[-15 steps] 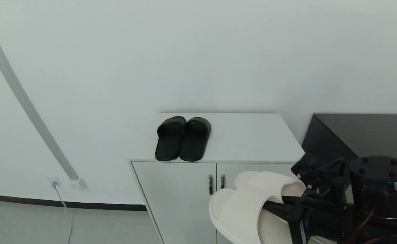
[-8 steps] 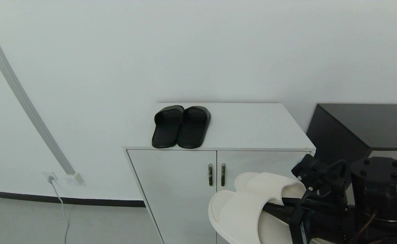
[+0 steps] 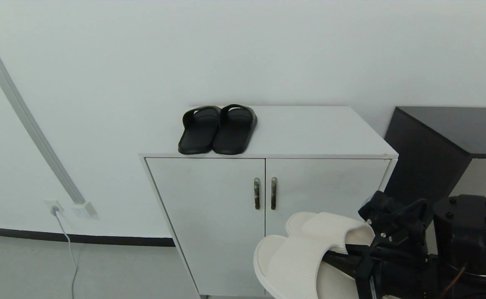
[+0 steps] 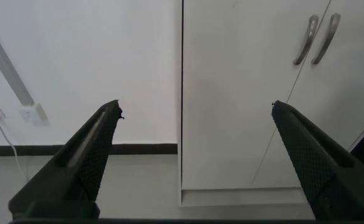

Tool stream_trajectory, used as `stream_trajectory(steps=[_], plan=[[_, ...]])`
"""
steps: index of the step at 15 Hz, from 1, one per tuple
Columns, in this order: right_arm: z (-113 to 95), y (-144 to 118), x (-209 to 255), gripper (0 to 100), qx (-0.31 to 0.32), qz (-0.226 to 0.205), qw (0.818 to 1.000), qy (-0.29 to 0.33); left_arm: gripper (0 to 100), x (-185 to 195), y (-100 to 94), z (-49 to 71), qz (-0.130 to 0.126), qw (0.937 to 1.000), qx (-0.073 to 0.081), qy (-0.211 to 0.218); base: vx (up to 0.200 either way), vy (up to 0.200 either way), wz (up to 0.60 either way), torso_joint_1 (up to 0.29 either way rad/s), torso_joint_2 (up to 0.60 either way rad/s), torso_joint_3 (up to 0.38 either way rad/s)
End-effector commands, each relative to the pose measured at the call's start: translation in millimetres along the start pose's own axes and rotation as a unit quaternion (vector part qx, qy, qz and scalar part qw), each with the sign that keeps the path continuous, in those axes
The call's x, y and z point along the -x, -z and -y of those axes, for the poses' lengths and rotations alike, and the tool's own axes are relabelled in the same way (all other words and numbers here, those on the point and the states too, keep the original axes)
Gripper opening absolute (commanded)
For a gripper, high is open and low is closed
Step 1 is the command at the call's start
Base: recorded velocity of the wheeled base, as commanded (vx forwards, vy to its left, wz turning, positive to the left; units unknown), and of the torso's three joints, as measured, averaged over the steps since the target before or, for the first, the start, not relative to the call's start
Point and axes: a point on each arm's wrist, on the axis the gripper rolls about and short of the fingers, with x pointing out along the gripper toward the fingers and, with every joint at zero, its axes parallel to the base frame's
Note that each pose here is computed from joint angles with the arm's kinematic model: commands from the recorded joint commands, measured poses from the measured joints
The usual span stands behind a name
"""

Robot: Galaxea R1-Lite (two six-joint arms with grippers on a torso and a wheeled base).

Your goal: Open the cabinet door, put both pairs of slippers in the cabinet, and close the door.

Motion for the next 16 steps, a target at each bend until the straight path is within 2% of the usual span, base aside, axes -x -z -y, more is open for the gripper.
stream_trajectory(steps=[1,9,12,14,16], plan=[[-1.0,0.6,0.0,0,0.001,-0.001,1.000,-0.002,100,-0.1,0.0,0.0,-0.001,1.0000,0.000,0.000,0.000,0.000,0.00,-0.188,0.51,0.320],[-5.2,3.3,3.0,0,0.006,0.000,1.000,-0.012,100,-0.1,0.0,0.0,-0.001,1.0000,0.001,0.001,0.000,0.000,0.00,-0.158,0.49,0.327],[-6.2,7.1,1.9,0,0.009,-0.005,1.000,-0.015,100,-0.1,0.0,0.1,-0.001,1.0000,0.001,0.002,0.000,0.000,0.00,-0.110,0.46,0.346],[-6.6,7.2,1.9,0,0.009,-0.005,1.000,-0.016,100,-0.2,-0.1,0.3,-0.001,1.0000,-0.005,0.006,0.000,0.000,0.00,-0.078,0.45,0.351],[-6.6,7.2,1.9,0,0.009,-0.005,1.000,-0.016,100,-0.1,-0.5,0.3,-0.001,1.0000,-0.003,0.006,0.000,0.000,0.00,-0.056,0.44,0.381]])
